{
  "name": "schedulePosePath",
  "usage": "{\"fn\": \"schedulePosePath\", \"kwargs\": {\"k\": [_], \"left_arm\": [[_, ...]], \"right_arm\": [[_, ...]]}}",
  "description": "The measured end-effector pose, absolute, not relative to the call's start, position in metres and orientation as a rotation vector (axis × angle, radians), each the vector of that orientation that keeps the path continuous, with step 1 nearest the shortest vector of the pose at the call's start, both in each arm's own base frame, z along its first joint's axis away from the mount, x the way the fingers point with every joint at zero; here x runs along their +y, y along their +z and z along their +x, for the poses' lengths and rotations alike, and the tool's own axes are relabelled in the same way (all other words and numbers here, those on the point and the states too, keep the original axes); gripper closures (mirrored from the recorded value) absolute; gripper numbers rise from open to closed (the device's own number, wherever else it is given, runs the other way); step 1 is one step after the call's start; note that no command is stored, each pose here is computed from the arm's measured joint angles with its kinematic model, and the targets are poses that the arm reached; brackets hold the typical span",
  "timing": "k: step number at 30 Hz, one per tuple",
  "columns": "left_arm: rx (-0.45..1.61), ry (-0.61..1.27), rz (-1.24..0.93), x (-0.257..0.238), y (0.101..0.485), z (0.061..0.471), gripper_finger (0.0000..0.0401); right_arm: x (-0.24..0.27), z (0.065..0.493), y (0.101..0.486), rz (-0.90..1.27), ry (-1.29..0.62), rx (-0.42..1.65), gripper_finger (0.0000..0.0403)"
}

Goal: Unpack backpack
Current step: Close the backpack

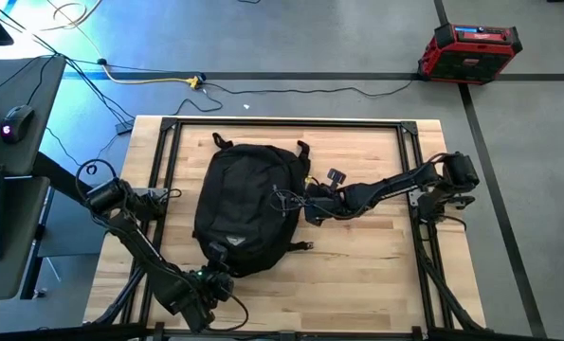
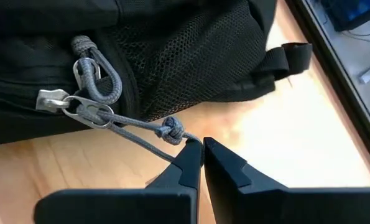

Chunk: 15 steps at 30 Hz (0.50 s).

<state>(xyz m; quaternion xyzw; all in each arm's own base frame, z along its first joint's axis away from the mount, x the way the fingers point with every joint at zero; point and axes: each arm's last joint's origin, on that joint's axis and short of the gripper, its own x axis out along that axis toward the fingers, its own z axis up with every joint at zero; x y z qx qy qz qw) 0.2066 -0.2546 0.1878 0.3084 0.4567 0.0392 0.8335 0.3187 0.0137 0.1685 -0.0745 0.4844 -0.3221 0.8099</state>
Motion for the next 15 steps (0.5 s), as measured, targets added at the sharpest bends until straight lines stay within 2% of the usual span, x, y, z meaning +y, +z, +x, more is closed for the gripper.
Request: {"fn": "schedulePosePath", "kwargs": {"k": [5, 10, 12, 15], "left_arm": [[0.879, 0.04, 0.703, -0.256, 0.191, 0.225, 0.0401], [0.819, -0.019, 0.683, -0.254, 0.195, 0.247, 0.0401], [0.776, -0.038, 0.66, -0.254, 0.198, 0.257, 0.0401], [0.728, -0.097, 0.628, -0.253, 0.202, 0.271, 0.0401]], "right_arm": [[0.029, 0.313, 0.167, -0.254, -0.662, 1.065, 0.0403], [0.05, 0.307, 0.163, -0.149, -0.496, 1.144, 0.0401], [0.06, 0.305, 0.162, -0.147, -0.446, 1.162, 0.0389], [0.07, 0.296, 0.161, -0.198, -0.421, 1.216, 0.0351]]}}
